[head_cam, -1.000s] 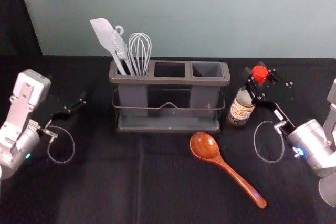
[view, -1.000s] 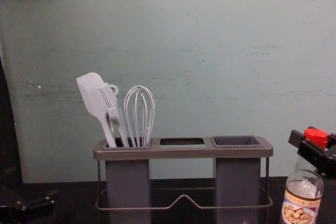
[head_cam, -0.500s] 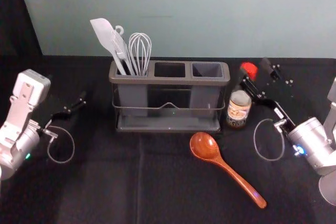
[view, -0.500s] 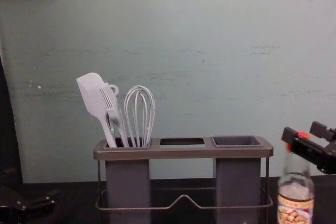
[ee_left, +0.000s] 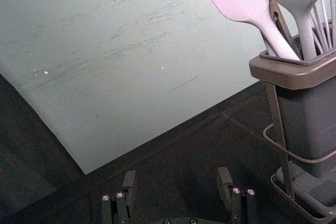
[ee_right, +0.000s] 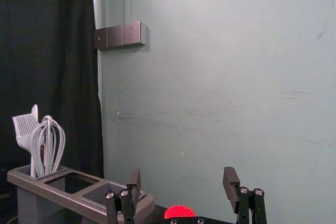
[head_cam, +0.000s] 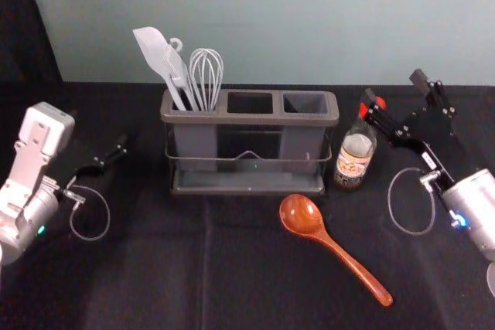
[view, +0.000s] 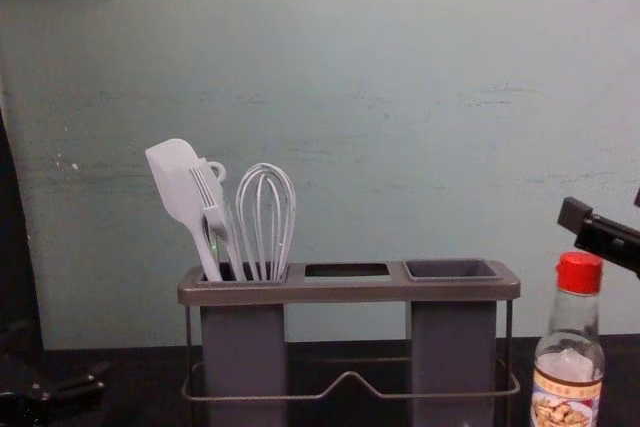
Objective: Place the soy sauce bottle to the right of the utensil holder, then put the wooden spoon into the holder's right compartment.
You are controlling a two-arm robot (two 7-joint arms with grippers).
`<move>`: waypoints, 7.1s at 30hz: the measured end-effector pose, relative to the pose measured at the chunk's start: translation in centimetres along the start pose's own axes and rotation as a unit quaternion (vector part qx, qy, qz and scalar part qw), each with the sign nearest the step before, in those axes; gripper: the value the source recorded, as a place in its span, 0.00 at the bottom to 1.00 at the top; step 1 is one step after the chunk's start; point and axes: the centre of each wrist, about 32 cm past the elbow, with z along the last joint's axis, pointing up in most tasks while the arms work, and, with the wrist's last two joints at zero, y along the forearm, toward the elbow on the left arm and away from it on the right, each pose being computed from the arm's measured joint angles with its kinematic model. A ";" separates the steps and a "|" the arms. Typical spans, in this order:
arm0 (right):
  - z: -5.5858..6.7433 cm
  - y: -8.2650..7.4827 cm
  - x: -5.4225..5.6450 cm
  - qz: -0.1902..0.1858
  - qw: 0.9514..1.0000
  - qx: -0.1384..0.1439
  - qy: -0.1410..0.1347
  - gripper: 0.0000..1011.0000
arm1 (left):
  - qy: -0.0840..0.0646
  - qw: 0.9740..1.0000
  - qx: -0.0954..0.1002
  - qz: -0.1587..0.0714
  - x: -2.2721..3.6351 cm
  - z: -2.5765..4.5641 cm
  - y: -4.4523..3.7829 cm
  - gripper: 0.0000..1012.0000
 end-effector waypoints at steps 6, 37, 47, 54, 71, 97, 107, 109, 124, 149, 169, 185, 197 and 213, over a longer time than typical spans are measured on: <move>1.6 -0.9 -1.2 0.000 1.000 -0.013 -0.021 0.99 | 0.000 1.000 0.000 0.000 0.00 0.00 0.00 0.99; 2.3 -4.2 -6.5 0.099 0.968 -0.230 -0.010 0.99 | 0.000 1.000 0.000 0.000 0.00 0.00 0.00 0.99; 2.4 -4.2 -6.5 0.098 0.969 -0.228 -0.011 0.99 | 0.000 1.000 0.000 0.000 0.00 0.00 0.00 0.99; 2.5 -4.2 -6.5 0.097 0.969 -0.227 -0.011 0.99 | 0.000 1.000 0.000 0.000 0.00 0.00 0.00 0.99; 6.2 0.5 -6.8 0.102 0.918 -0.383 -0.028 0.99 | 0.000 1.000 0.000 0.000 0.00 0.00 0.00 0.99; 6.5 8.4 -7.2 0.135 0.845 -0.518 -0.016 0.99 | 0.000 1.000 0.000 0.000 0.00 0.00 0.00 0.99; 6.8 8.4 -7.5 0.123 0.847 -0.516 -0.029 0.99 | 0.000 1.000 0.000 0.000 0.00 0.00 0.00 0.99; 6.8 8.4 -7.5 0.123 0.847 -0.516 -0.031 0.99 | 0.000 1.000 0.000 0.000 0.00 0.00 0.00 0.99; 5.9 9.0 -7.3 0.128 0.841 -0.524 -0.029 0.99 | 0.000 1.000 0.000 0.000 0.00 0.00 0.00 0.99; 5.9 8.6 -7.2 0.133 0.847 -0.515 -0.025 0.83 | 0.000 1.000 0.000 0.000 0.00 0.00 0.00 0.99; 11.0 5.3 -6.3 0.120 0.895 -0.430 -0.018 0.83 | 0.000 1.000 0.000 0.000 0.00 0.00 0.00 0.99; 12.3 1.1 -5.5 0.081 0.956 -0.281 -0.015 0.83 | 0.000 1.000 0.000 0.000 0.00 0.00 0.00 0.99; 10.5 -1.7 -5.5 0.069 0.988 -0.132 -0.040 0.83 | 0.000 1.000 0.000 0.000 0.00 0.00 0.00 0.99; 9.7 -2.2 -5.6 0.064 0.993 -0.086 -0.043 0.83 | 0.000 1.000 0.000 0.000 0.00 0.00 0.00 0.99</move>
